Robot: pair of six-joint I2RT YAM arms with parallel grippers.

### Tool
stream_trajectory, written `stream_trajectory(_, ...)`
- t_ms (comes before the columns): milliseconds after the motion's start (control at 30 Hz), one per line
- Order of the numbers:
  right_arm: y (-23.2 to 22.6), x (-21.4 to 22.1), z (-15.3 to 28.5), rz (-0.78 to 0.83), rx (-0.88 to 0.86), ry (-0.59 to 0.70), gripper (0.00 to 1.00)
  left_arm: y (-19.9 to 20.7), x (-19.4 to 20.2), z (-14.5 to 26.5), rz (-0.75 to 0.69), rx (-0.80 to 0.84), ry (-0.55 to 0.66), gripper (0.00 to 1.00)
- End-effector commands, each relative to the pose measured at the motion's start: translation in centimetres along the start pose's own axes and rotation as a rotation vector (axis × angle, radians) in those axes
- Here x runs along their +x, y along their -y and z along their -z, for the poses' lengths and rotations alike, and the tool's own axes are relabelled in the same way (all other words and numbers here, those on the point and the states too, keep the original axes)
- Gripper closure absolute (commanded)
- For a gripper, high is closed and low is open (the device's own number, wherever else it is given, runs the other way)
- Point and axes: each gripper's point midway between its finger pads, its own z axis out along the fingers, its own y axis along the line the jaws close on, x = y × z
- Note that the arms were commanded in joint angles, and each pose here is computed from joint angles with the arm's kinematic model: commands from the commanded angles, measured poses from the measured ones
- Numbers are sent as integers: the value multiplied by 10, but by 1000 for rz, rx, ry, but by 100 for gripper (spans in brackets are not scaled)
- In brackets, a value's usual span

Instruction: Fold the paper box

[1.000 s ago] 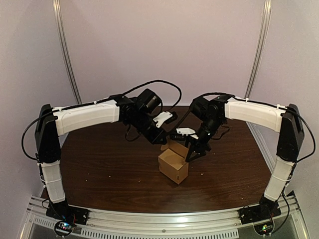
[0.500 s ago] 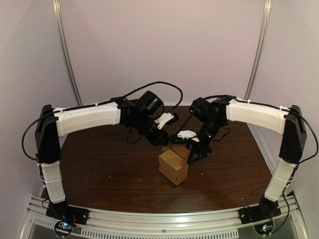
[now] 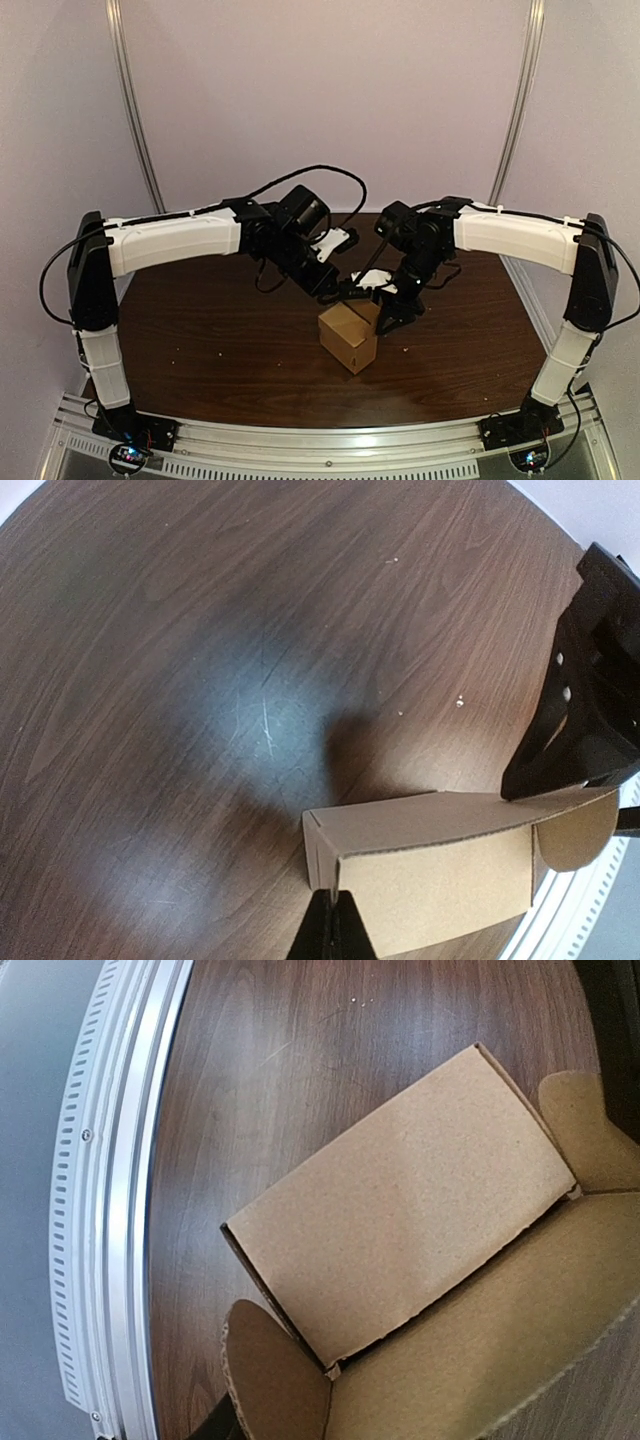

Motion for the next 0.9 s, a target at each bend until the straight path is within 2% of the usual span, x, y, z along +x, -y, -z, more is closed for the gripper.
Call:
stream_trajectory(0,-3,-8,10,2,30,24,58,5,7,5,4,-15,3,100)
stream_trajectory(867,-9,-3,4,0,53,-17,59,12,29,-5,4,-30,-22,100)
